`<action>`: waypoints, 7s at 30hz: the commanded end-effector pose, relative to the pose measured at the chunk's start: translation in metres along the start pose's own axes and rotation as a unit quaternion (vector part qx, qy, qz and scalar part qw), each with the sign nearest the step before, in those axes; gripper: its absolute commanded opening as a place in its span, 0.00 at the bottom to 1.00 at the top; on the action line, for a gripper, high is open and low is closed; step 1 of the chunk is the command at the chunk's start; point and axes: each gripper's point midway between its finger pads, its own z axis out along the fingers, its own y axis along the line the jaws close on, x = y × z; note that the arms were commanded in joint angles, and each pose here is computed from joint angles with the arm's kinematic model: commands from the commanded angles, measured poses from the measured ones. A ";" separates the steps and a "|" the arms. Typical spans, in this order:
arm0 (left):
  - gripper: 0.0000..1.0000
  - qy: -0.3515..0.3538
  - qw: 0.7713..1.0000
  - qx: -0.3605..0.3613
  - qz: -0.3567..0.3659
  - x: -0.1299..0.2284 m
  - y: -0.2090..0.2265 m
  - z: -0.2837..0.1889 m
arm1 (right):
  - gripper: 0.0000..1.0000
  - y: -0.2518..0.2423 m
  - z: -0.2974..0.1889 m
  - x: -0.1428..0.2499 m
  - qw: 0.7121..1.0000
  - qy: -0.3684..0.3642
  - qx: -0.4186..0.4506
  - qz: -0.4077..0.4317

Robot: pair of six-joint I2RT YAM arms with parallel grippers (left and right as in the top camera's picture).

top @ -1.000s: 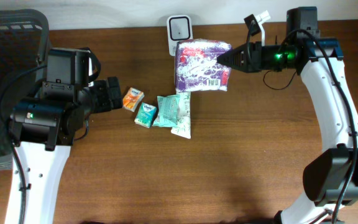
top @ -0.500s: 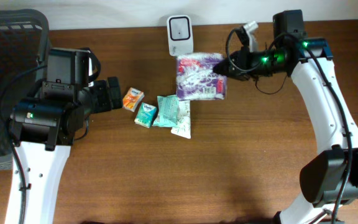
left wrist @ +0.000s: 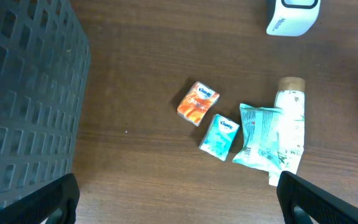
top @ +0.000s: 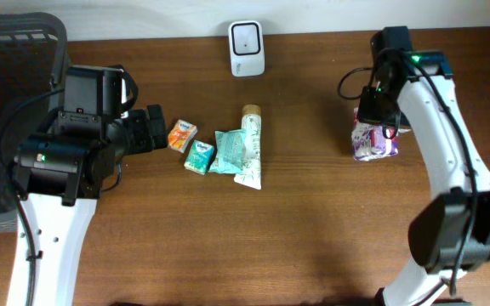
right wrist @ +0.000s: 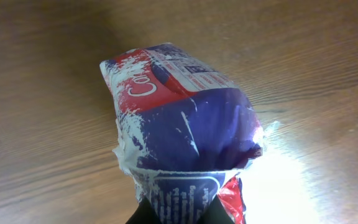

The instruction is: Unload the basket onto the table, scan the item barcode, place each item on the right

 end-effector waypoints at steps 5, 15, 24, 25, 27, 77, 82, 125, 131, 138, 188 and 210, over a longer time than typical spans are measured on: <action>0.99 -0.005 1.000 -0.002 -0.005 -0.003 0.002 -0.002 | 0.29 0.061 0.047 0.023 0.995 0.079 -0.053 -0.038; 0.99 -0.005 1.000 -0.002 -0.005 -0.003 0.002 -0.002 | 0.89 0.160 -0.040 0.004 0.965 0.013 -0.234 -0.120; 0.99 -0.005 1.000 -0.002 -0.005 -0.003 0.002 -0.002 | 0.92 0.044 0.021 0.004 0.932 0.102 -0.334 -0.096; 0.99 -0.005 1.000 -0.002 -0.005 -0.003 0.002 -0.002 | 0.91 0.041 0.030 0.008 0.926 0.108 -0.352 -0.087; 0.99 -0.005 1.000 -0.002 -0.005 -0.003 0.002 -0.002 | 0.91 0.051 0.052 0.017 0.909 0.107 -0.396 -0.075; 0.99 -0.005 1.000 -0.002 -0.005 -0.003 0.002 -0.002 | 0.04 0.087 -0.040 -0.223 0.802 -0.230 -0.476 0.279; 0.99 -0.005 1.000 -0.002 -0.005 -0.003 0.002 -0.002 | 0.04 -0.080 0.044 -0.198 0.815 -0.157 -0.341 0.442; 0.99 -0.005 1.000 -0.002 -0.005 -0.003 0.002 -0.002 | 0.69 0.245 0.029 0.063 0.973 0.011 -0.165 -0.164; 0.99 -0.005 1.000 -0.002 -0.005 -0.003 0.002 -0.002 | 0.62 0.274 0.054 0.086 0.973 0.016 -0.149 -0.175; 0.99 -0.005 1.000 -0.002 -0.005 -0.003 0.002 -0.002 | 0.29 0.234 0.083 0.075 0.984 0.004 -0.036 -0.176; 0.99 -0.005 1.000 -0.002 -0.005 -0.003 0.002 -0.002 | 0.18 0.229 0.068 0.081 0.942 0.042 -0.081 -0.324; 0.99 -0.005 1.000 -0.002 -0.005 -0.003 0.002 -0.002 | 0.66 0.215 0.017 0.086 0.967 -0.055 0.090 -0.233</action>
